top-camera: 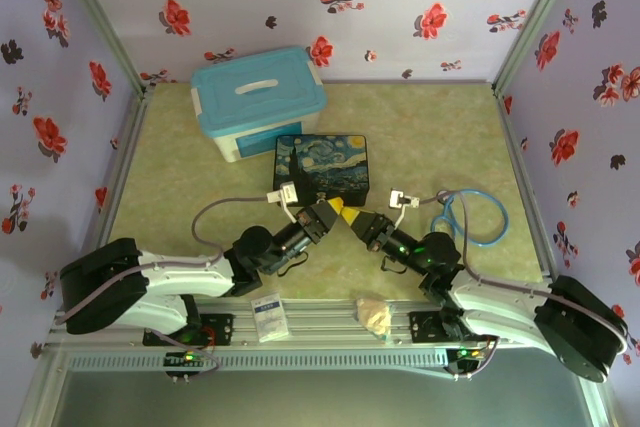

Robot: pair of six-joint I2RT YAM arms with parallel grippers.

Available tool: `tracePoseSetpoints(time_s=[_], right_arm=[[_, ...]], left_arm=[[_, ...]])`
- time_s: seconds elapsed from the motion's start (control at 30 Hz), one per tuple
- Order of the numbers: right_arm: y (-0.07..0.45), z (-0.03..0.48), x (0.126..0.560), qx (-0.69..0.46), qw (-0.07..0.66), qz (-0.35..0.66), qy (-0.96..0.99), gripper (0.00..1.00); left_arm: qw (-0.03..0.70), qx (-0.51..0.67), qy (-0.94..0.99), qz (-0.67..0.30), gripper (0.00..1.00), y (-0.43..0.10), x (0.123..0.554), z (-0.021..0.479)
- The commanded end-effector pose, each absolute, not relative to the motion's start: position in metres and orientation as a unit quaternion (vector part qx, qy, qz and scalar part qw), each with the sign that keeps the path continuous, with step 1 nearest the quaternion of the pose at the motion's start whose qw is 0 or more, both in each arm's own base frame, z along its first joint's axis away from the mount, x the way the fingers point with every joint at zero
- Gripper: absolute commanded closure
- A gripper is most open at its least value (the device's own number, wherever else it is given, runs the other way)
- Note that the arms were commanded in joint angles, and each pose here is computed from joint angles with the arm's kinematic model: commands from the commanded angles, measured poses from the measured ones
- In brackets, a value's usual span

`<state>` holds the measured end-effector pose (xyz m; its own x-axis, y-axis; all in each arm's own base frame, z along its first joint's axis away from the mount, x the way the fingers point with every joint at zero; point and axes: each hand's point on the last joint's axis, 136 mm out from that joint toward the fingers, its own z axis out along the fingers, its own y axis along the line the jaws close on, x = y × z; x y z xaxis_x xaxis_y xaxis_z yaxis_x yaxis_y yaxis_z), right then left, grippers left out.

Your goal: Unlock the padlock with the key

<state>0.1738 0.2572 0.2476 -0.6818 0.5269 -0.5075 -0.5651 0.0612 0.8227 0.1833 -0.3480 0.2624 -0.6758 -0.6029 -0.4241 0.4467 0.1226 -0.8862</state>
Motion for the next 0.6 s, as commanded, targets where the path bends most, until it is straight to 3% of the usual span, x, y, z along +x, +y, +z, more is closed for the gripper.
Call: tracePoseSetpoints(time_s=[0.0,0.03,0.07,0.1,0.23,0.4,0.57], right_arm=[[0.249,0.259,0.179,-0.010,0.426,0.680,0.596,1.00],[0.249,0.257,0.179,-0.008,0.426,0.676,0.601,1.00],[0.248,0.253,0.181,-0.006,0.427,0.669,0.608,1.00],[0.248,0.248,0.182,-0.002,0.426,0.661,0.618,1.00],[0.242,0.221,0.190,0.015,0.422,0.610,0.670,1.00],[0.225,0.191,0.197,0.035,0.430,0.535,0.726,1.00],[0.193,0.155,0.208,0.091,0.437,0.437,0.781,1.00]], left_arm=[[0.410,-0.072,0.626,-0.660,0.98,-0.339,0.184,0.263],[0.418,-0.071,0.626,-0.654,0.93,-0.336,0.185,0.263],[0.427,-0.072,0.630,-0.645,0.80,-0.332,0.186,0.263],[0.435,-0.073,0.635,-0.634,0.60,-0.328,0.188,0.262],[0.464,-0.074,0.657,-0.590,0.26,-0.311,0.193,0.260],[0.473,-0.047,0.750,-0.460,0.20,-0.294,0.204,0.223],[0.420,0.018,0.829,-0.370,0.14,-0.295,0.215,0.179]])
